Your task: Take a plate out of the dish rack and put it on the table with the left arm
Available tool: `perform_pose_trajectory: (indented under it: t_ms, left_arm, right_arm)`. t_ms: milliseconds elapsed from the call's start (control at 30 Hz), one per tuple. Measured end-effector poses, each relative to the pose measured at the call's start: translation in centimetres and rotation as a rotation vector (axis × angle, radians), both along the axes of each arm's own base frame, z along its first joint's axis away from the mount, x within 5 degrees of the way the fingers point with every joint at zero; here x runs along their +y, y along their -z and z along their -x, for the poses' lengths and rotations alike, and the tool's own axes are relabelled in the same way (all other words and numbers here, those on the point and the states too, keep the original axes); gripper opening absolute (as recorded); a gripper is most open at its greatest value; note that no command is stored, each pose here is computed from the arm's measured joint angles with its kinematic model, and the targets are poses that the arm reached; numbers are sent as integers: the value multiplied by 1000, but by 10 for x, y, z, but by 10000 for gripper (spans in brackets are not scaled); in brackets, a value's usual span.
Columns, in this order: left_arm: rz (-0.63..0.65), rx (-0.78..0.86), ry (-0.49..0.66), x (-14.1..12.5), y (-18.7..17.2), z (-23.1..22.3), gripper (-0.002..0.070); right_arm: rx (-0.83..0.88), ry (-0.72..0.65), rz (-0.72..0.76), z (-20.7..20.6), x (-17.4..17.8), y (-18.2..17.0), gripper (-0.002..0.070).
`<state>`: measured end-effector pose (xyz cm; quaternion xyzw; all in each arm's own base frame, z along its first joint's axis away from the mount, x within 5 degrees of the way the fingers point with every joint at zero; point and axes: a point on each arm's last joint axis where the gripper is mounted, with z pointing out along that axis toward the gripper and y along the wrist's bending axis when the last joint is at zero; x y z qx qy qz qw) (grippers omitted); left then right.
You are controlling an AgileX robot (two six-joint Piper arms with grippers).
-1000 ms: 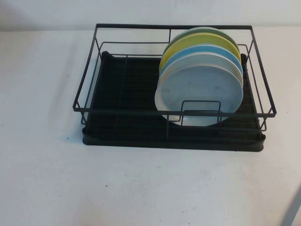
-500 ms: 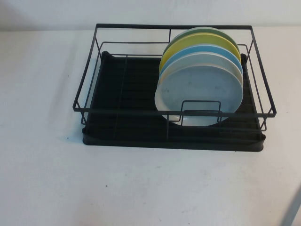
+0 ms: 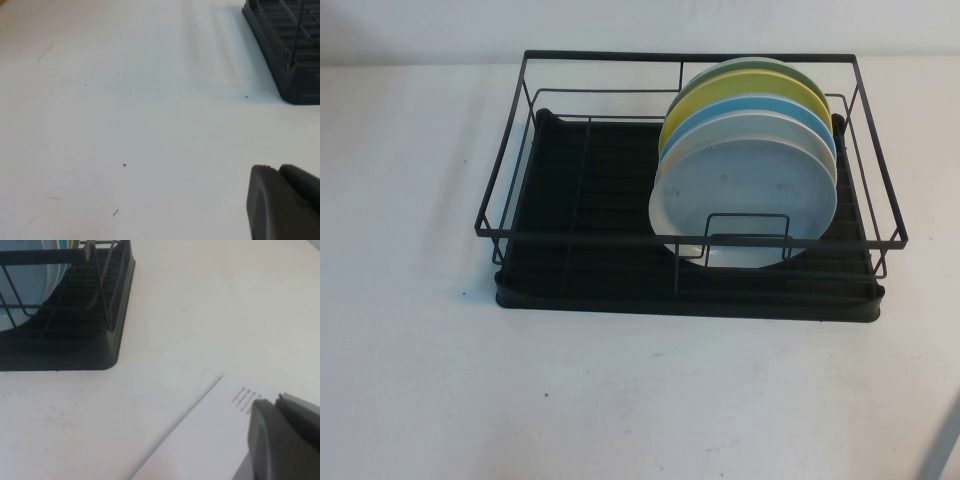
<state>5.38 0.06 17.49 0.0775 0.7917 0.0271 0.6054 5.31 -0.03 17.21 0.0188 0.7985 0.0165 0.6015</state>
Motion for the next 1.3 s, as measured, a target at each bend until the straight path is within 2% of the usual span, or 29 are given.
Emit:
perform_pose_trajectory:
  t_ms: [133,233,433,500,567,700,900,967,1100,1200,1300]
  left_arm:
    - [7,-4,1,0,0,0,-4]
    - [105,-34,6,-3,-4,-1,-4]
    - [594,-249,33,-9,-29,-2,-4]
    - [683,-336,54,-9,-38,-1,-4]
    - [720,-420,79,-8,-46,0,-4]
    - [710,-509,106,-8,-54,2,-4]
    - [787,-574,133,-7,-60,5,-4]
    - [802,-470,100,-8,-51,2,-4]
    - [753,-104,-32,-10,-32,-4,-4]
    - [574,26,-27,-12,-54,-8,-4]
    - [365,112,66,-18,-96,-16,-4]
  right_arm:
    - [0,0,0,0,0,0,-18]
    - [0,0,0,0,0,0,-18]
    - [0,0,0,0,0,0,-18]
    - [0,0,0,0,0,0,-18]
    - [0,0,0,0,0,0,-18]
    - [0,0,0,0,0,0,-18]
    - [0,0,0,0,0,0,-18]
    - [0,0,0,0,0,0,-18]
    - [0,0,0,0,0,0,-18]
    - [0,0,0,0,0,0,-18]
    - [0,0,0,0,0,0,-18]
